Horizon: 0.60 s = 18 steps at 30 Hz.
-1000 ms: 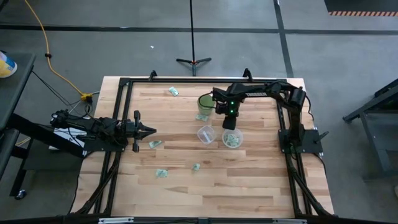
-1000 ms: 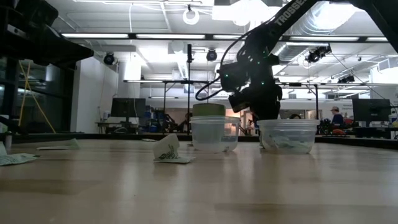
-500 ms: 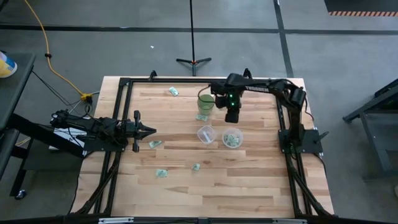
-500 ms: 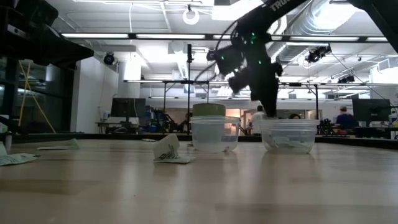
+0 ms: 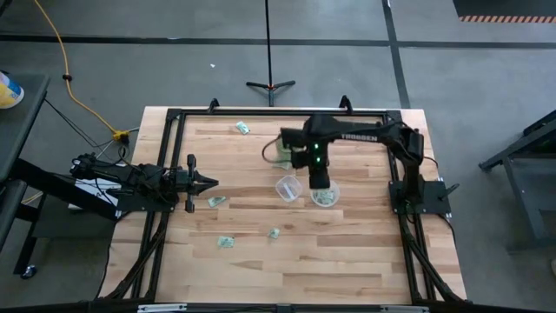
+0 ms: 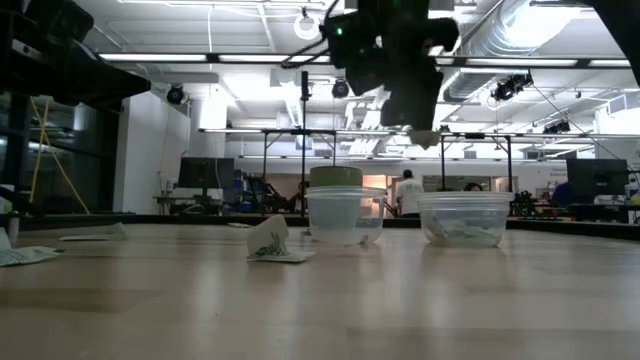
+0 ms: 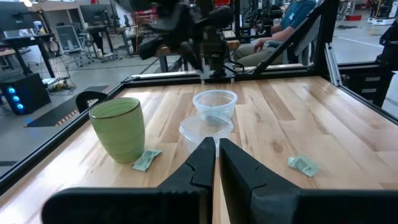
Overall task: Pick and place items into bin
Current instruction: Put the stevia packet into the right transparent bin
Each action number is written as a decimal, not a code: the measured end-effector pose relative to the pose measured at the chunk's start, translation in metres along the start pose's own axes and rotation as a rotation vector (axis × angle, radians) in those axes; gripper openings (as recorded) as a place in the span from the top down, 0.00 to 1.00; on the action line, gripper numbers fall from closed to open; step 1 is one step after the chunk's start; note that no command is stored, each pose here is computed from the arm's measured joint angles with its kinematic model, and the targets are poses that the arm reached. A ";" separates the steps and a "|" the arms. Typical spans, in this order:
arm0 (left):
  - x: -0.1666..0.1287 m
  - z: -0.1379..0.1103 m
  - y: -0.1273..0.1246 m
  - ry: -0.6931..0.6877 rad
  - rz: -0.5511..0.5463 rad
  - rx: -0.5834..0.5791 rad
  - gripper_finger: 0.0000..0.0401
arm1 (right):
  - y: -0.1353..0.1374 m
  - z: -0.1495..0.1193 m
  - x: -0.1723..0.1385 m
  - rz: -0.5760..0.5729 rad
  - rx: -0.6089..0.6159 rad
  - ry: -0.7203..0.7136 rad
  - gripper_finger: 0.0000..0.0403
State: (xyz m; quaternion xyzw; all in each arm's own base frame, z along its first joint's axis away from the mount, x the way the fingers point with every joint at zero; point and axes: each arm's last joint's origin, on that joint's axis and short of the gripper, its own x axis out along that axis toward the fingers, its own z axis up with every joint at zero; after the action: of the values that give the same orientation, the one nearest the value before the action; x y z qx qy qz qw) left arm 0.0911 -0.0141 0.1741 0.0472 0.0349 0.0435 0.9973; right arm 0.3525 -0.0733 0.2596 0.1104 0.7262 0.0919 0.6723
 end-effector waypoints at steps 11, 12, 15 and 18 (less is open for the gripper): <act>0.000 0.000 0.000 0.000 0.001 0.000 0.85 | 0.020 -0.004 0.034 -0.052 0.080 0.128 1.00; 0.000 0.000 0.000 0.000 0.001 0.000 0.85 | 0.020 -0.006 0.041 -0.050 0.086 0.147 1.00; 0.000 0.000 0.000 0.000 0.001 0.000 0.85 | 0.017 -0.011 0.061 -0.060 0.120 0.191 0.98; 0.000 0.000 0.000 0.000 0.002 0.000 0.85 | 0.014 -0.017 0.073 -0.075 0.149 0.232 0.93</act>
State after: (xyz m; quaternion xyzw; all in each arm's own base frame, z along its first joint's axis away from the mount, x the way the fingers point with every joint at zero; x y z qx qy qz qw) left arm 0.0911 -0.0141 0.1741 0.0470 0.0348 0.0443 0.9973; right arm 0.3307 -0.0393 0.1947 0.1215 0.8076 0.0246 0.5766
